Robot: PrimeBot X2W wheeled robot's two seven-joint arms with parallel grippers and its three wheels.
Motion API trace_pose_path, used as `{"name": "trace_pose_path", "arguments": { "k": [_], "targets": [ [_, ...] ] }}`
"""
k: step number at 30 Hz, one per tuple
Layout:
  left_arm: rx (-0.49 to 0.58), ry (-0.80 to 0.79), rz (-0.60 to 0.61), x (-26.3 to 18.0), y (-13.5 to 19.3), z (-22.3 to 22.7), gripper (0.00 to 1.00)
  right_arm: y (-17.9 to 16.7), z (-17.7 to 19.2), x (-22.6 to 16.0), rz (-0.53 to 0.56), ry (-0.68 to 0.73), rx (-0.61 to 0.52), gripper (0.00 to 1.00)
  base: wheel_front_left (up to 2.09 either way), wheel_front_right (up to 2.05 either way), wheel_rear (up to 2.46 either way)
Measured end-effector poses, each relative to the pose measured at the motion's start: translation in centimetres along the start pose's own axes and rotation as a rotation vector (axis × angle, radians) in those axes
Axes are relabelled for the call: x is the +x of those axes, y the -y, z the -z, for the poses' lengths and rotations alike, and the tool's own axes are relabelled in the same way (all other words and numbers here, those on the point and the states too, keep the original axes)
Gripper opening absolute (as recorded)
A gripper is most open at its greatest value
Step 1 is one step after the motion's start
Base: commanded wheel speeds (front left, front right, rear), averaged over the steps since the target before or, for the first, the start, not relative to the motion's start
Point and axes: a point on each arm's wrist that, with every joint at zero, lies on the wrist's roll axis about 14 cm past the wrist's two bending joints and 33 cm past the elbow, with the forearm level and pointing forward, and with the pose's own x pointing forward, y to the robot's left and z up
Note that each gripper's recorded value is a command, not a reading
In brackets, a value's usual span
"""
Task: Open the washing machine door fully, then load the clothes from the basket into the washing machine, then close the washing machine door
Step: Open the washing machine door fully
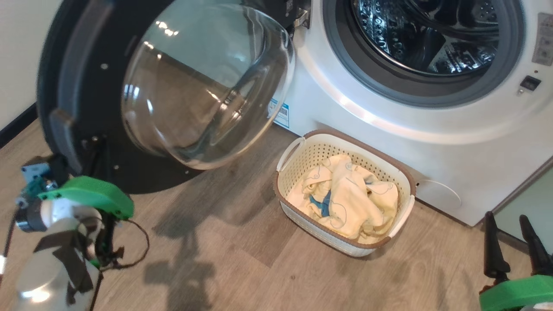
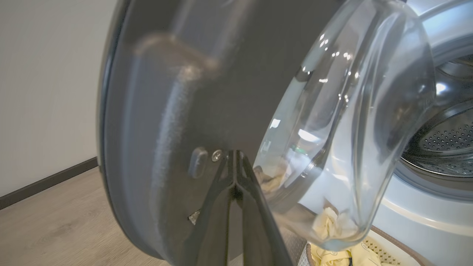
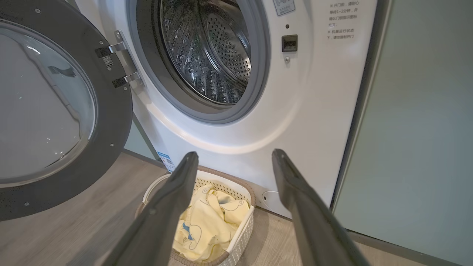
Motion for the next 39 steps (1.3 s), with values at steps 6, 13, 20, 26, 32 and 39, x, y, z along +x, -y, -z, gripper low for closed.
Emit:
{"name": "trace_pose_path", "arguments": {
  "k": [6,13,20,26,32,39],
  "targets": [
    [-0.013,0.023,-0.067,1.5,-1.5,-0.8,0.0,0.5,0.1,0.6,0.006,0.001,0.006,1.0,0.0,0.0,0.0],
    [-0.035,0.034,-0.115,3.3,-2.4,-1.1,0.0,1.6,0.4,1.1,0.017,-0.002,-0.001,1.0,0.0,0.0,0.0],
    [-0.048,0.034,-0.135,4.2,-2.8,-0.9,0.0,2.2,0.6,1.1,0.034,-0.005,0.012,1.0,0.0,0.0,0.0],
    [-0.056,0.045,-0.136,4.4,-3.2,-1.3,0.0,2.4,0.0,0.8,0.043,0.007,0.005,1.0,0.0,0.0,0.0],
    [-0.063,0.071,-0.075,4.2,-1.7,-2.0,0.0,1.9,-0.9,0.4,0.046,0.031,0.007,1.0,0.0,0.0,0.0],
    [-0.071,0.091,-0.005,2.8,0.1,-2.0,0.0,1.5,-2.0,-0.4,0.055,0.06,0.003,1.0,0.0,0.0,0.0]
  ]
}}
